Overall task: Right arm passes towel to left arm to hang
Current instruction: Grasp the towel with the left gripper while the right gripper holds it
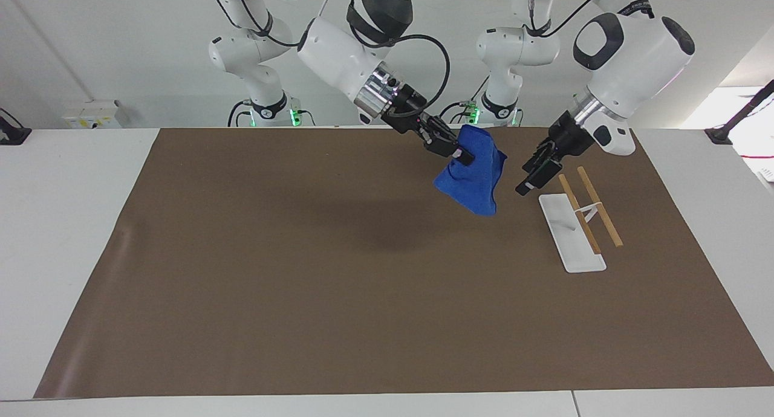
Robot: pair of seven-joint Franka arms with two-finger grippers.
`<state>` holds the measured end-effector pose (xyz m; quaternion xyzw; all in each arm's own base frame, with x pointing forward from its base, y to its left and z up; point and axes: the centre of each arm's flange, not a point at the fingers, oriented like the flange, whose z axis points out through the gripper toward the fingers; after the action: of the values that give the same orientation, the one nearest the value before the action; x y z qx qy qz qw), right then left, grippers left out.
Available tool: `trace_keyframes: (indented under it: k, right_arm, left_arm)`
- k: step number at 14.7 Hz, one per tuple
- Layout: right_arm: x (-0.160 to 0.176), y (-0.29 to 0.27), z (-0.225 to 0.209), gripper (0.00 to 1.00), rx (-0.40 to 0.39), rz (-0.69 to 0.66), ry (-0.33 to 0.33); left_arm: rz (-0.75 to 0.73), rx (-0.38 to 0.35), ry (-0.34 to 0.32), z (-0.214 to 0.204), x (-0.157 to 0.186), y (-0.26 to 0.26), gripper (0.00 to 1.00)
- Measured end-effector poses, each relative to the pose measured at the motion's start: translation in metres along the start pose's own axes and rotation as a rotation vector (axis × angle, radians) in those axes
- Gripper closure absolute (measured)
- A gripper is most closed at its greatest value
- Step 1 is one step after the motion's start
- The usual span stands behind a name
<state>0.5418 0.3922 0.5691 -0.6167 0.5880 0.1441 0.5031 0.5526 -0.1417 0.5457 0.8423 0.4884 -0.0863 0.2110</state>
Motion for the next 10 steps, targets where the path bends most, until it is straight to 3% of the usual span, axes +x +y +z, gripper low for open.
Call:
trace_keyframes:
  k: [6,10]
  right_arm:
    - [0.001,0.000,0.001,0.95,-0.001,-0.001,0.001]
    - [0.002,0.001,0.002,0.95,-0.003,-0.006,0.003]
  left_arm:
    - [-0.278,-0.022,-0.095,0.016,-0.007,-0.012,0.00]
    - [-0.364,-0.063,-0.126,0.022,-0.021,-0.016,0.00]
